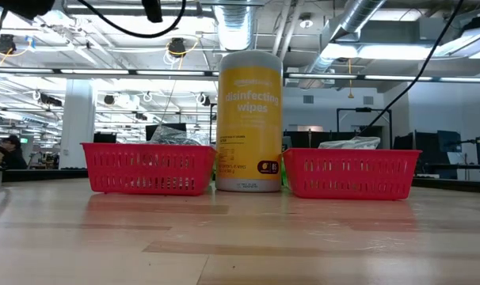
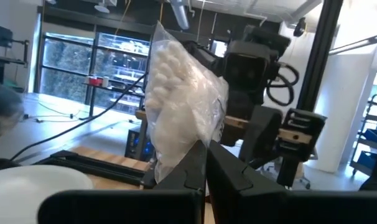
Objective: Pick & Place Travel size toiletries
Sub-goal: Put the top vanity pack into the right green basket
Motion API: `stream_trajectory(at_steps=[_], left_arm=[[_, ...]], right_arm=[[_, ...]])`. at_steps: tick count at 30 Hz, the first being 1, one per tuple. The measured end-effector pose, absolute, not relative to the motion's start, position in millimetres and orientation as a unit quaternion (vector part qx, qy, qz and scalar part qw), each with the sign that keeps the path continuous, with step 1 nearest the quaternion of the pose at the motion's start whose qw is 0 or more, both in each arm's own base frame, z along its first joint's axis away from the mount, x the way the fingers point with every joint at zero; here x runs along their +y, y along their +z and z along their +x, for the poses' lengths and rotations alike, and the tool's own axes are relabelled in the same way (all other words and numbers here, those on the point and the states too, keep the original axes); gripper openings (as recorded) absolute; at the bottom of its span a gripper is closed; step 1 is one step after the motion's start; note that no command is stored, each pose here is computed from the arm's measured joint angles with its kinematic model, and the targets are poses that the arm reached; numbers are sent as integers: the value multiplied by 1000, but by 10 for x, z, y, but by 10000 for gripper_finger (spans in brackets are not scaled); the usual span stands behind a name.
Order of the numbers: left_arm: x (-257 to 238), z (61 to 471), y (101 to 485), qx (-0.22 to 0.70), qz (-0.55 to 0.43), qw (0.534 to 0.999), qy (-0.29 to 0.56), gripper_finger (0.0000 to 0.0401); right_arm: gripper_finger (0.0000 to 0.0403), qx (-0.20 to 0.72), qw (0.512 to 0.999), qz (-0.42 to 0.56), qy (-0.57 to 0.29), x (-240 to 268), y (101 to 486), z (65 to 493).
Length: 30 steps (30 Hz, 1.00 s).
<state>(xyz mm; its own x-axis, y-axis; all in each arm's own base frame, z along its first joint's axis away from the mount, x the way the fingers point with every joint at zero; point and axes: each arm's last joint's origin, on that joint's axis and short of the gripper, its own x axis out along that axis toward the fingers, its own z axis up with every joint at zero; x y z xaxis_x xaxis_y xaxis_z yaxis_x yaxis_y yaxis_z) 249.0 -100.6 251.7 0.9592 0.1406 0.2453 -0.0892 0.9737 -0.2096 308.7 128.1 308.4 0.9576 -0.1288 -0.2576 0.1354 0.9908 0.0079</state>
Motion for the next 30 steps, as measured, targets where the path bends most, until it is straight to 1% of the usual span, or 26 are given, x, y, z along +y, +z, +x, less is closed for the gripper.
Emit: stream_trajectory(at_steps=[4, 7, 10, 13, 15, 25, 28, 30], left_arm=[[-1017, 2515, 2485, -124, -95, 986, 59, 0], [-1017, 2515, 2485, -124, -95, 986, 59, 0], [-1017, 2515, 2484, -123, -95, 986, 59, 0], [-1017, 2516, 2480, -122, -94, 986, 59, 0], [-1018, 2517, 2475, -119, -92, 987, 59, 0], [-1022, 2516, 2475, -119, -93, 987, 58, 3], [-1023, 2516, 2472, -117, -90, 987, 58, 17], [-1024, 2518, 2464, -113, -82, 988, 59, 34]], right_arm=[[122, 129, 989, 12, -67, 1278, 3085, 3088], [111, 129, 989, 6, -66, 1279, 3085, 3089], [81, 129, 989, 5, -66, 1280, 3085, 3088], [30, 131, 989, 0, -63, 1297, 3083, 3080], [8, 132, 989, -4, -62, 1299, 3081, 3079], [1, 133, 989, -6, -62, 1299, 3078, 3078], [1, 133, 989, -6, -62, 1299, 3078, 3078], [1, 135, 989, -7, -62, 1298, 3074, 3076]])
